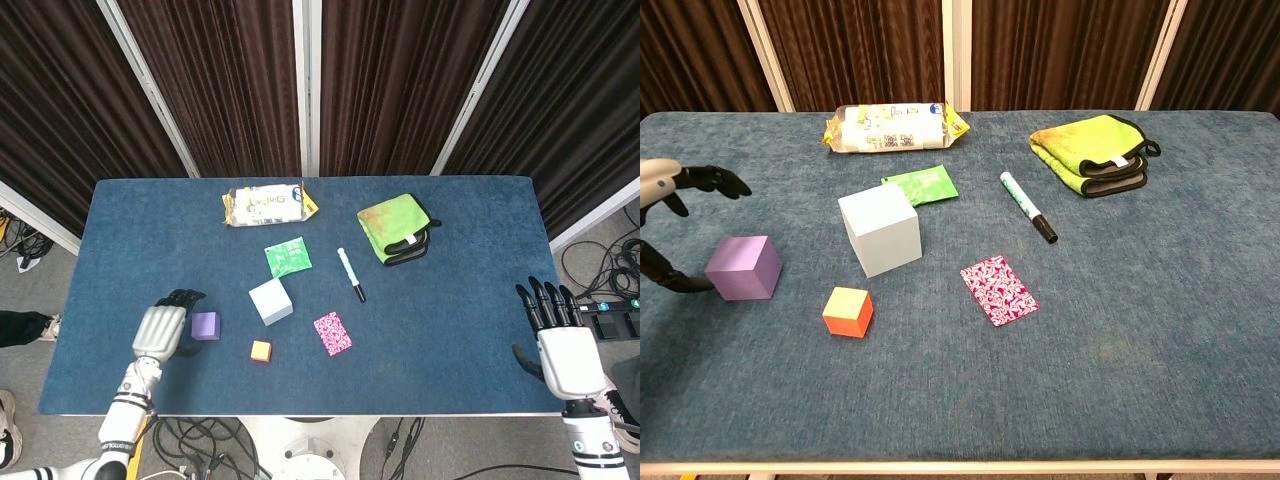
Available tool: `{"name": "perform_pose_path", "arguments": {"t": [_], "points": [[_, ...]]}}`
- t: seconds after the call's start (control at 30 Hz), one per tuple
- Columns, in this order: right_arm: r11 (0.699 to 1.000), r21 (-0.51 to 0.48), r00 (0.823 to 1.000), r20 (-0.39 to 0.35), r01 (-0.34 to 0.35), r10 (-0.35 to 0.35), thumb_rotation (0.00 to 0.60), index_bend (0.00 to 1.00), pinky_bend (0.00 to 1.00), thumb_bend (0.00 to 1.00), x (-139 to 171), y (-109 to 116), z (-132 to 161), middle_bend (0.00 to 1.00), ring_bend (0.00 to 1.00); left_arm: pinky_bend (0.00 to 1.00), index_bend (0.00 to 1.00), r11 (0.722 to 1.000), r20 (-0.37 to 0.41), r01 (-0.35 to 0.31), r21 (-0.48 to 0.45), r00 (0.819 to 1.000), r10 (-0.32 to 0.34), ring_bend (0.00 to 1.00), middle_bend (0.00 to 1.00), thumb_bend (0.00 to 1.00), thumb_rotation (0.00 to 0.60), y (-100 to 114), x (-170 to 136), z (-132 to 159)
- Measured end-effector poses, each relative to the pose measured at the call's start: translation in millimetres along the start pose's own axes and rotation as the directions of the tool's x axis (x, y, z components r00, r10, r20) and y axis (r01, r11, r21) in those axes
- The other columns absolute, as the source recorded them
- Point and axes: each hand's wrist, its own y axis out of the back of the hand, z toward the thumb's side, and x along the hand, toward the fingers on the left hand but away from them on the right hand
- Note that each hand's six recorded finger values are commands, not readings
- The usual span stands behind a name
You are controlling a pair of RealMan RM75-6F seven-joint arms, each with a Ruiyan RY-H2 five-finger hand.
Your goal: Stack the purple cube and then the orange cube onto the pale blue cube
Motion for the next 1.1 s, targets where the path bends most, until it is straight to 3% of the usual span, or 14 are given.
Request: {"name": "perform_pose_path", "arguments": {"t": [0.47,0.67,1.1], "points": [[1.000,-0.009,1.000,0.010,-0.026,0.026,0.600,0.00,0.00,0.16,-1.9,-3.4,-2.9,0.00,0.00,0.28,0.31,0.999,-0.019,-0.008,0.036,1.000,0.008,0.20,0.40,0.20,0.600,-14.7,11.5,-1.0],[0.999,-0.015,0.999,0.011,-0.037,0.037,0.600,0.00,0.00,0.16,-2.8,-4.1,-3.4,0.00,0.00,0.29,0.38,0.998,-0.031,-0.005,0.062,0.999,0.006,0.23,0.46,0.24,0.600,-19.6,18.9,-5.4],[0.997,-0.028,0.997,0.023,-0.074,0.074,0.600,0.00,0.00,0.16,-3.0,-10.5,-8.8,0.00,0.00,0.30,0.41,0.997,0.013,-0.072,0.026,0.997,0.071,0.29,0.57,0.26,0.600,-15.1,22.3,3.1]]}}
